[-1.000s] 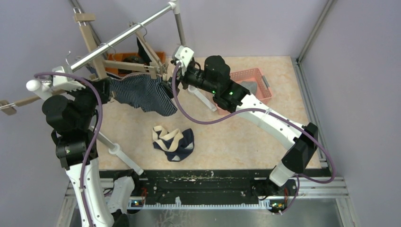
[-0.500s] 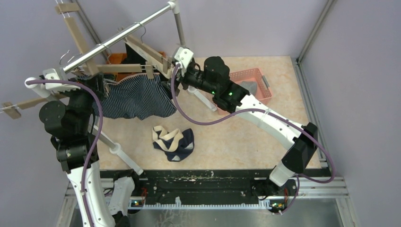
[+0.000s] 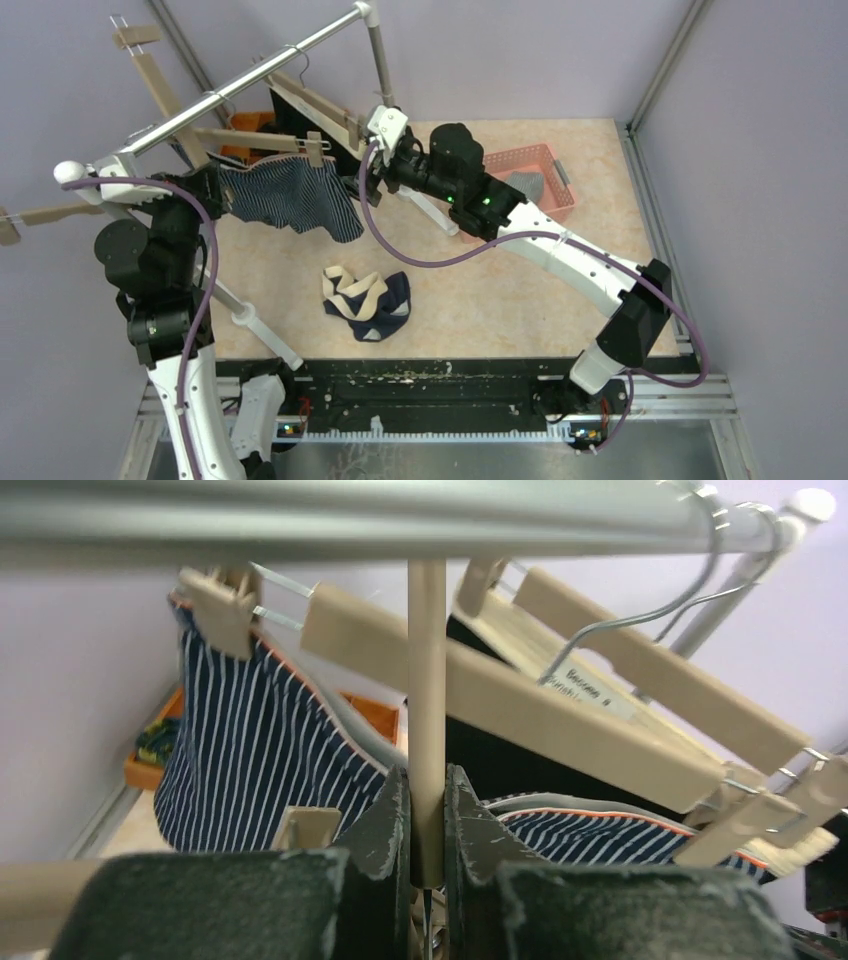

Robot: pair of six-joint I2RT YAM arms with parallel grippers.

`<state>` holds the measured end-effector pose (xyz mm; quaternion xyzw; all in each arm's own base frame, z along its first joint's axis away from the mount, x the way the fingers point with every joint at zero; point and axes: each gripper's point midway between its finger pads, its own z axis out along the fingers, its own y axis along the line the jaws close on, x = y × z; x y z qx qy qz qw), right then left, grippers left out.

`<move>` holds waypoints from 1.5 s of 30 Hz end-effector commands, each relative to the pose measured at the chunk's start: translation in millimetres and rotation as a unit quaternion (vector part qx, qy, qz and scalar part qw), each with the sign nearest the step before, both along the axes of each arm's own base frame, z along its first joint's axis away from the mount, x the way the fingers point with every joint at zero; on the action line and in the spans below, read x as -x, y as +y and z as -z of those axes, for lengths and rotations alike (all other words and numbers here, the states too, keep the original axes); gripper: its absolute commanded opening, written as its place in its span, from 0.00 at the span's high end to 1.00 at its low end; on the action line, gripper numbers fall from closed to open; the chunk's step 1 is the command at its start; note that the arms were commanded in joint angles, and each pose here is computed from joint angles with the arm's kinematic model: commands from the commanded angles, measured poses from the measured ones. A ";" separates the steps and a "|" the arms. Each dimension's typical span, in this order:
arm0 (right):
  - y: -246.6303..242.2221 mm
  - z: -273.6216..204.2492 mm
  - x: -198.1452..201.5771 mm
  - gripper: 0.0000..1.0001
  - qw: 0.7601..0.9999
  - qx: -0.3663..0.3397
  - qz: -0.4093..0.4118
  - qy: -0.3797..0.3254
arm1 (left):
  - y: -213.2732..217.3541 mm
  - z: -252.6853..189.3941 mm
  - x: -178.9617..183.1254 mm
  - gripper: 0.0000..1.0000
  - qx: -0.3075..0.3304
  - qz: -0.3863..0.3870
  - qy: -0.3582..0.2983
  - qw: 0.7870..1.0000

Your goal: Remove the underwear clipped to the hanger

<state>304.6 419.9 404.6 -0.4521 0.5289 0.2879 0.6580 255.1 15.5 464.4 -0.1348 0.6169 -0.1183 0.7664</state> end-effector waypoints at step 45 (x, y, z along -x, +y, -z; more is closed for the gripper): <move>-10.2 -37.3 23.1 0.14 0.999 -0.041 -0.023 -0.019 | -34.7 27.6 28.8 0.99 -0.002 0.078 -0.012 0.997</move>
